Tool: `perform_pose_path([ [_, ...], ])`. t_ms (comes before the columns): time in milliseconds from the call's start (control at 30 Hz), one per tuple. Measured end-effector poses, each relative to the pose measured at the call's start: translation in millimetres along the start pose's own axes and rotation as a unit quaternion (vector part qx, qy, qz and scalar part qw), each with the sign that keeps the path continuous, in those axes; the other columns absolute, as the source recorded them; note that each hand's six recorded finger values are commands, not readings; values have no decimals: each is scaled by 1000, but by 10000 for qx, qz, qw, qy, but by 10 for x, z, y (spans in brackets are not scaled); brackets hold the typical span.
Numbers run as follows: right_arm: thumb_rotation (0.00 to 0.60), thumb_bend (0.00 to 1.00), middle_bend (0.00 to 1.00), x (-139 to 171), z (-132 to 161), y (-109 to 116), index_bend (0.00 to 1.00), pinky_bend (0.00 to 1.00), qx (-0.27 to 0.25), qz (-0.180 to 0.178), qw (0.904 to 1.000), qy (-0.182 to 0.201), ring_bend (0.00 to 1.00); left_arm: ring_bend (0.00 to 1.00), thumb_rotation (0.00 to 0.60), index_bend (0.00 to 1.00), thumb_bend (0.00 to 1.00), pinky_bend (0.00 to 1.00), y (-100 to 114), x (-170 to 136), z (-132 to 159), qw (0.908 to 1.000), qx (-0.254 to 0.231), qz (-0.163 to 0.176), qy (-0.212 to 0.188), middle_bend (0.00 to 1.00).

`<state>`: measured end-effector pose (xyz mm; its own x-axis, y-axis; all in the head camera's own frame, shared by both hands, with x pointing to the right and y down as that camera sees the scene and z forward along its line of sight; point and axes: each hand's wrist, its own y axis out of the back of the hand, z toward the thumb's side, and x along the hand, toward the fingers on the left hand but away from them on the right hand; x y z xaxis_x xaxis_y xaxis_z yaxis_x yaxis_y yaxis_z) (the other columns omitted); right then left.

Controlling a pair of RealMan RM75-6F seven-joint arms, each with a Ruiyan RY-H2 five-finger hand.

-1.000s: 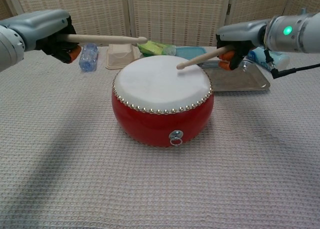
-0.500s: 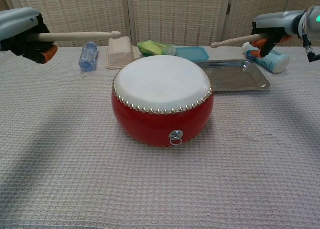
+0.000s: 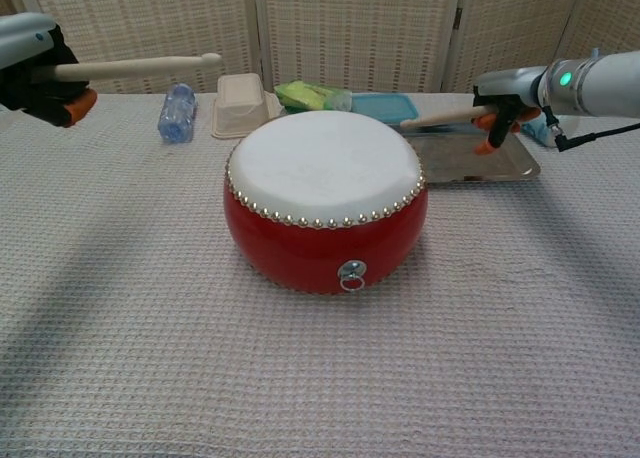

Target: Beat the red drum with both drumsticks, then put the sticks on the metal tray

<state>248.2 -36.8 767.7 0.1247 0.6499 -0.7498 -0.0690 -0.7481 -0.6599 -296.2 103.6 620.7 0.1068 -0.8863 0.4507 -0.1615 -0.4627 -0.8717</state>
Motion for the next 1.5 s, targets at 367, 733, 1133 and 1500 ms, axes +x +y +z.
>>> perform_pose_path([
  [367, 600, 191, 529, -169, 109, -62, 542, 676, -112, 181, 9996, -192, 415, 1000, 600, 1000, 647, 1000, 37, 22, -102, 9999, -22, 14, 118, 1000],
  [733, 600, 191, 420, -206, 75, -104, 378, 591, -127, 275, 9990, -337, 297, 1000, 600, 1000, 648, 1000, 44, 31, -119, 9999, -27, 35, 118, 1000],
  [1133, 600, 192, 385, -174, -36, -87, 283, 547, -95, 345, 9987, -355, 261, 1000, 600, 1000, 647, 1000, 54, 17, -75, 10000, -21, 77, 42, 1000],
  [1500, 600, 190, 386, 39, 124, 191, 311, 484, -440, -86, 9982, 394, 262, 1000, 600, 1000, 647, 1000, 90, -19, 31, 9998, -75, 95, -165, 1000],
])
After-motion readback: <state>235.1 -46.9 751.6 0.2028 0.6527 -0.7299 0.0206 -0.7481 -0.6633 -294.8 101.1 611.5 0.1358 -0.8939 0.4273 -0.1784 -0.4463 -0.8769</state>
